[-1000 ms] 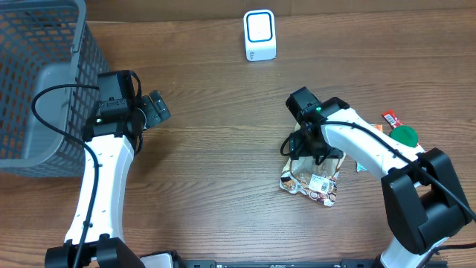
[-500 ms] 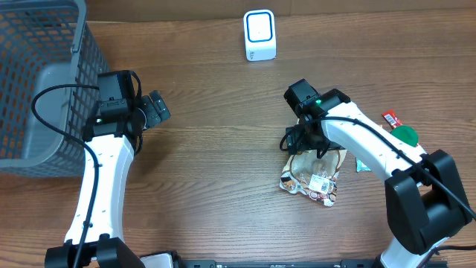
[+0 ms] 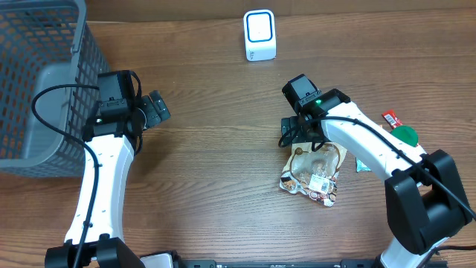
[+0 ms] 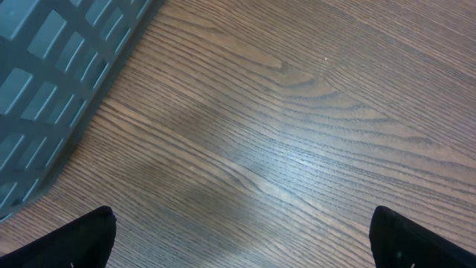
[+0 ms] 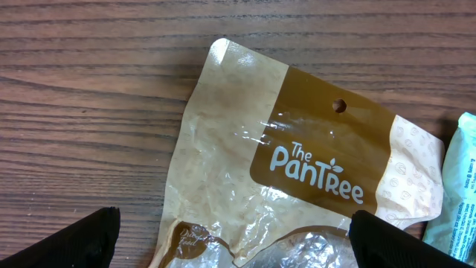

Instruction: Scan the item barcode

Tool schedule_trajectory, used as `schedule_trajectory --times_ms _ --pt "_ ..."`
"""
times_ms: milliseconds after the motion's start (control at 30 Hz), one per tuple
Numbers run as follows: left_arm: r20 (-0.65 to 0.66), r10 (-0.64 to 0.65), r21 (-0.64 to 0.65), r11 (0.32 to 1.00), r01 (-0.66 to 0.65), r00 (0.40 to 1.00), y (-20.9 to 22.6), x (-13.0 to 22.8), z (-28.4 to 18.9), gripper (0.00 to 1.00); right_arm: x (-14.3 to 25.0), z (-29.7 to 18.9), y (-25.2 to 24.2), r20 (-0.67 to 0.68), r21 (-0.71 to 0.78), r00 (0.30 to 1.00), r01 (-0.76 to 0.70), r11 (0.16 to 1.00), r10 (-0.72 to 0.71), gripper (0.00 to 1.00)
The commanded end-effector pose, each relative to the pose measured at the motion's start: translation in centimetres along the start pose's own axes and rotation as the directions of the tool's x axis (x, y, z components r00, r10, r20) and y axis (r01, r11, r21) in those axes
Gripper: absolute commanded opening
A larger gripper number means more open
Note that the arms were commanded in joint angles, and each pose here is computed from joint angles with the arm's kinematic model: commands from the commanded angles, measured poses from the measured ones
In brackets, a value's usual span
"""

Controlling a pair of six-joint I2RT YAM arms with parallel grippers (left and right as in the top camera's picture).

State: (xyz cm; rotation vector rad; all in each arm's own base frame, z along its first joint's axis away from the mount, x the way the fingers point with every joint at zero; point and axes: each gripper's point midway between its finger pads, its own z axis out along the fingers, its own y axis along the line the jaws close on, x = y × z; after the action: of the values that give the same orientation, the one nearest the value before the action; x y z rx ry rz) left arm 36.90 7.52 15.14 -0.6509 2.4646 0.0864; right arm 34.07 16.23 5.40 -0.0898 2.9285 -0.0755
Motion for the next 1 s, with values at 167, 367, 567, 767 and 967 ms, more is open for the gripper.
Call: schedule_trajectory --times_ms 167,367,567,767,967 --pt "0.020 -0.011 -0.008 1.000 0.011 1.000 0.1 -0.7 -0.4 1.00 -1.3 -1.2 -0.1 0.049 -0.011 0.999 -0.014 1.000 0.014 1.00" --pt "0.020 -0.011 -0.008 1.000 0.011 1.000 0.1 -0.7 -0.4 1.00 -1.3 -1.2 -0.1 0.049 -0.011 0.999 -0.014 1.000 0.014 1.00" --pt "0.020 -0.011 -0.008 1.000 0.011 1.000 0.1 -0.7 -0.4 1.00 -1.3 -1.2 -0.1 0.049 -0.011 0.999 -0.014 1.000 0.014 1.00" --pt "0.020 -0.011 -0.008 1.000 0.011 1.000 0.1 -0.7 -0.4 1.00 -1.3 -1.2 -0.1 0.049 -0.011 0.999 -0.013 1.000 0.014 1.00" --pt "0.021 -0.011 -0.008 1.000 0.011 1.000 0.1 -0.7 -0.4 1.00 -1.9 -3.0 -0.1 0.098 -0.034 0.995 -0.020 0.999 0.024 1.00"
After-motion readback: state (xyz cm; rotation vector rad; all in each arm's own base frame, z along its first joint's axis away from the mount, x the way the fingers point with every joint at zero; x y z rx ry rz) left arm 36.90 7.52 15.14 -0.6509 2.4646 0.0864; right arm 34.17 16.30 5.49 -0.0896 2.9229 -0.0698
